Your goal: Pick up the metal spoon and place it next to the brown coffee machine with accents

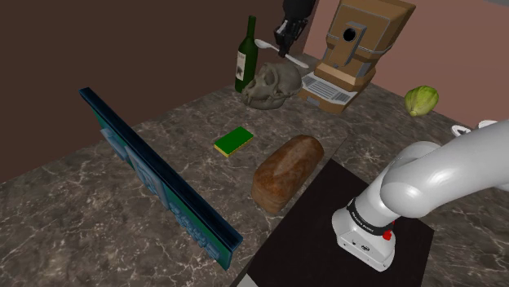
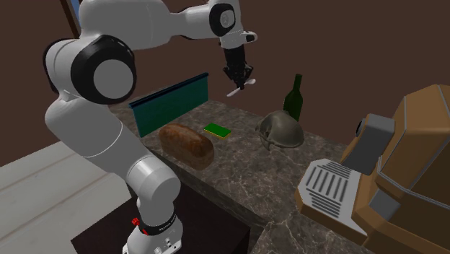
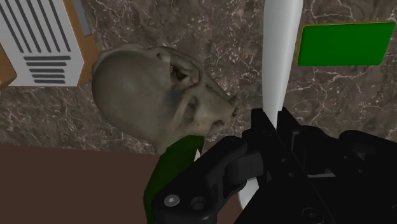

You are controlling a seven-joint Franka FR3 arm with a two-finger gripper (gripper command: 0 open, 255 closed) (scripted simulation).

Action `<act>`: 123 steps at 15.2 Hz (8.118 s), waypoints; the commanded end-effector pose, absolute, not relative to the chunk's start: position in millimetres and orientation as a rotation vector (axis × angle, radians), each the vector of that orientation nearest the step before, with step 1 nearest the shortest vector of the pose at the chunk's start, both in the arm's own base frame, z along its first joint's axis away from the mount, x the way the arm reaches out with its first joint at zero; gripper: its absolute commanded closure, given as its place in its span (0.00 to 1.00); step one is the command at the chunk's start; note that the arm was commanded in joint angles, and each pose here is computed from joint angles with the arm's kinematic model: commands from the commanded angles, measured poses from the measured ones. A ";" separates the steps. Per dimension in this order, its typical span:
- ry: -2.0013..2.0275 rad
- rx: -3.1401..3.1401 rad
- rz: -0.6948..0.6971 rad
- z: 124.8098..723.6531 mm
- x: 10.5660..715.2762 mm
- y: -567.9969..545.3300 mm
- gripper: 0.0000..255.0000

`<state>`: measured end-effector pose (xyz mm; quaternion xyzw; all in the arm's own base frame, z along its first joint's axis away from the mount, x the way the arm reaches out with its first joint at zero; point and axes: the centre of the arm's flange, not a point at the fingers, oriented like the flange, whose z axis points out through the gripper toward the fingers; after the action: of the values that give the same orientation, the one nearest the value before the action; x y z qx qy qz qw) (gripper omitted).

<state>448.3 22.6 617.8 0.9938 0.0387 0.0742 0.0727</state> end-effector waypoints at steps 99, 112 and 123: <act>0.116 2.986 0.222 716.1 146.3 -422.1 1.00; 0.116 2.986 0.222 647.5 146.3 -422.1 1.00; 0.116 2.986 0.222 589.4 146.3 -422.1 1.00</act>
<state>144.8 -422.1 596.1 0.9939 0.0386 0.0739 0.0726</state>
